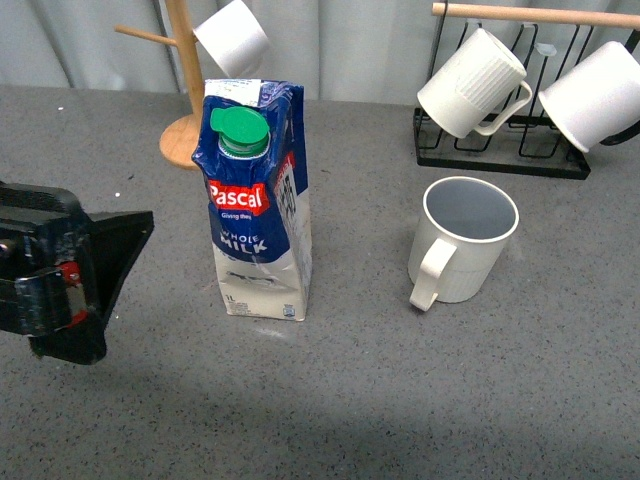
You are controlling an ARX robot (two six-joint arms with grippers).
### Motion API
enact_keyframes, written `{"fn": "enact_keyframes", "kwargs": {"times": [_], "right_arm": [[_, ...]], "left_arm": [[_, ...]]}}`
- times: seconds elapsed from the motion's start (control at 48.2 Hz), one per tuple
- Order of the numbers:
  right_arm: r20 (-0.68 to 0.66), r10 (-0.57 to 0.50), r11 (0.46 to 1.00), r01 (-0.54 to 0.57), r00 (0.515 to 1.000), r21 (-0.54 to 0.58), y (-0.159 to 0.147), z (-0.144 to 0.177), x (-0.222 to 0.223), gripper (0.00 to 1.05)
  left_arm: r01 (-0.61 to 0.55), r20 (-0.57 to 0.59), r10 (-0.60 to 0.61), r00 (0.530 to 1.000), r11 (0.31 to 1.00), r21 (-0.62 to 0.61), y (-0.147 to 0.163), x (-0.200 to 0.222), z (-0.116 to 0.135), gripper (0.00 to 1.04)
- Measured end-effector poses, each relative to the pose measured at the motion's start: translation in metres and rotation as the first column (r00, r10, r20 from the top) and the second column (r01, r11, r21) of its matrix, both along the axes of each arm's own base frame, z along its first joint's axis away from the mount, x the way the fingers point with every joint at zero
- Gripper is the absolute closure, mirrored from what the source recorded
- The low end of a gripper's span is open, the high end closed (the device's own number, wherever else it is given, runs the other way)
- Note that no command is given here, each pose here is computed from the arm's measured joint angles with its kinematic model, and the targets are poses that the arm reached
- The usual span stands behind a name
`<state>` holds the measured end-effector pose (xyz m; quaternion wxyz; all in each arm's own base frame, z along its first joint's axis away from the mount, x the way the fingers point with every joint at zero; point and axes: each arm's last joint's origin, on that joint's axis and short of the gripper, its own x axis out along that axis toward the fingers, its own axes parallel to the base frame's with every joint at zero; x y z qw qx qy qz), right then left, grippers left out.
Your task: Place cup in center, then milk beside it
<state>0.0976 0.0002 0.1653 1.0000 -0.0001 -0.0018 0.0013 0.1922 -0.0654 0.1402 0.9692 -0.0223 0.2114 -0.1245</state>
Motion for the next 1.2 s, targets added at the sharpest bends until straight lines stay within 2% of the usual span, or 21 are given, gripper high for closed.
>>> {"fn": "enact_keyframes", "kwargs": {"times": [0.601, 0.933, 1.202], "right_arm": [[0.0, 0.0, 1.0, 0.0, 1.0, 0.0, 0.0, 0.0, 0.0, 0.09], [0.0, 0.0, 1.0, 0.0, 1.0, 0.0, 0.0, 0.0, 0.0, 0.09], [0.0, 0.0, 1.0, 0.0, 1.0, 0.0, 0.0, 0.0, 0.0, 0.09]], "left_arm": [[0.119, 0.005, -0.119, 0.993, 0.992, 0.037, -0.035, 0.012, -0.005, 0.06], [0.151, -0.015, -0.151, 0.988, 0.988, 0.033, -0.042, 0.031, -0.009, 0.06], [0.162, -0.02, -0.162, 0.987, 0.987, -0.01, -0.043, 0.045, -0.003, 0.06]]}}
